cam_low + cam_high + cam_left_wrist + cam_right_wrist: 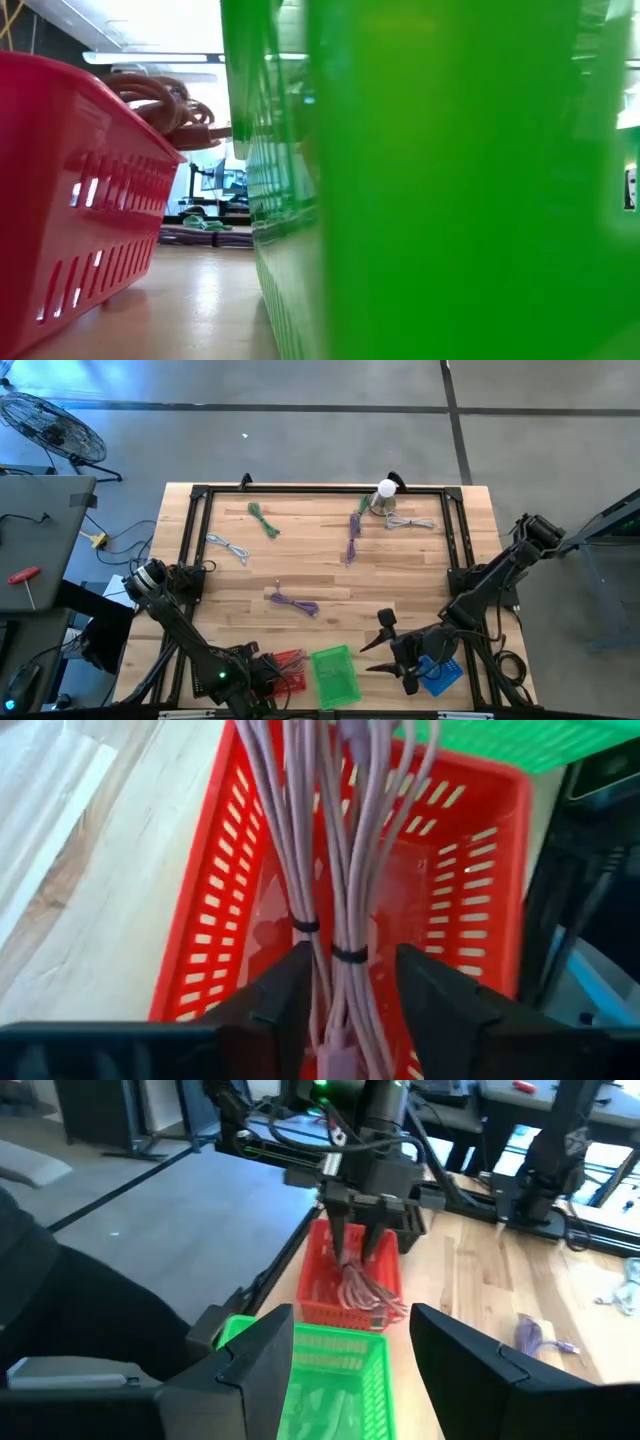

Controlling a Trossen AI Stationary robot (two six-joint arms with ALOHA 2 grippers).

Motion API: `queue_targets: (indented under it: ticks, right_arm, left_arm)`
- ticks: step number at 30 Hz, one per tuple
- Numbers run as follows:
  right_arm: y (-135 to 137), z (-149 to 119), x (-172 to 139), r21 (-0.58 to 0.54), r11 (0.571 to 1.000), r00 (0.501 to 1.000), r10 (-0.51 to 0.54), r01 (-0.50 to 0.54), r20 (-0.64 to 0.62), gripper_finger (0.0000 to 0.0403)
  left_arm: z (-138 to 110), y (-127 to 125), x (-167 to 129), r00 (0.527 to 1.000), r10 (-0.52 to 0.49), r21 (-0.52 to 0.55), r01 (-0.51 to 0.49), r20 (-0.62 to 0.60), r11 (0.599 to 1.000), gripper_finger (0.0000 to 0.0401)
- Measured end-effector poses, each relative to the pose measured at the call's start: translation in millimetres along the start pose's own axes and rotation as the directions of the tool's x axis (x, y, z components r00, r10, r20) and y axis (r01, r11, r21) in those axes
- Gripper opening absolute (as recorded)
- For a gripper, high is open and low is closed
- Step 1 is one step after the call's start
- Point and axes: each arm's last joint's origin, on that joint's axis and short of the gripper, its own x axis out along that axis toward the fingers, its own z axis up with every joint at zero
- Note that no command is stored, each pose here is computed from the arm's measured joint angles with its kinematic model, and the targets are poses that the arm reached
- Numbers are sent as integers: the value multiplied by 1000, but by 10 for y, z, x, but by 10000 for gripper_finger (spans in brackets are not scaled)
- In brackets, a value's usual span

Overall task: Pick & Place USB Port
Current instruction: Put the blue USB charger into the blue bin

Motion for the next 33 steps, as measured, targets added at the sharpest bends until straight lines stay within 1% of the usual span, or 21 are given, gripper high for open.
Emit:
queue_targets:
  ticks: [3,5,8,12,14,16,18,19,20,21,23,24,26,27,30,33]
  right_arm:
    - [-47,2,12,-4,998,998,-62,62,2,194]
    - [-110,8,32,8,995,995,-97,97,2,194]
    - [-264,35,53,30,997,997,-74,74,-4,194]
    - [-572,55,110,89,996,999,-25,27,-19,194]
    - [-779,75,141,117,992,998,-36,42,-61,194]
    - [-991,104,144,111,988,987,-96,110,-127,194]
    - [-1212,143,113,89,970,955,-204,228,-216,194]
    - [-1328,171,82,89,948,925,-274,306,-262,194]
    - [-1458,214,41,108,914,890,-345,391,-299,194]
    - [-1592,268,-7,141,871,852,-408,471,-327,194]
    - [-1881,333,-124,238,757,775,-503,609,-382,194]
    - [-2014,343,-185,283,701,742,-526,655,-415,194]
    - [-2284,345,-306,380,591,700,-547,711,-459,194]
    - [-2408,330,-362,419,547,688,-548,725,-475,194]
    - [-2751,222,-526,487,435,651,-561,757,-511,194]
    - [-2974,-5,-658,514,329,602,-555,793,-574,194]
  left_arm:
    - [141,-38,-162,1000,-21,9,21,-7,1000,155]
    - [271,-65,-326,999,-36,47,36,9,998,156]
    - [511,-68,-605,998,-30,113,23,62,993,154]
    - [846,27,-977,996,30,209,-46,82,977,153]
    - [988,112,-1144,991,89,256,-112,99,960,153]
    - [1144,188,-1318,979,139,281,-177,149,943,153]
    - [1264,276,-1492,959,199,300,-253,201,920,153]
    - [1316,317,-1575,948,222,299,-284,226,911,153]
    - [1371,347,-1648,937,234,288,-306,258,908,153]
    - [1424,382,-1711,927,248,273,-326,283,905,153]
    - [1522,427,-1795,911,251,252,-340,327,906,153]
    - [1553,448,-1845,907,243,252,-338,344,907,153]
    - [1634,516,-1941,892,248,219,-347,379,912,153]
    - [1676,550,-1971,883,256,202,-354,393,913,153]
    - [1754,638,-2031,878,261,204,-364,401,909,154]
    - [1858,736,-2025,869,290,209,-394,400,895,154]
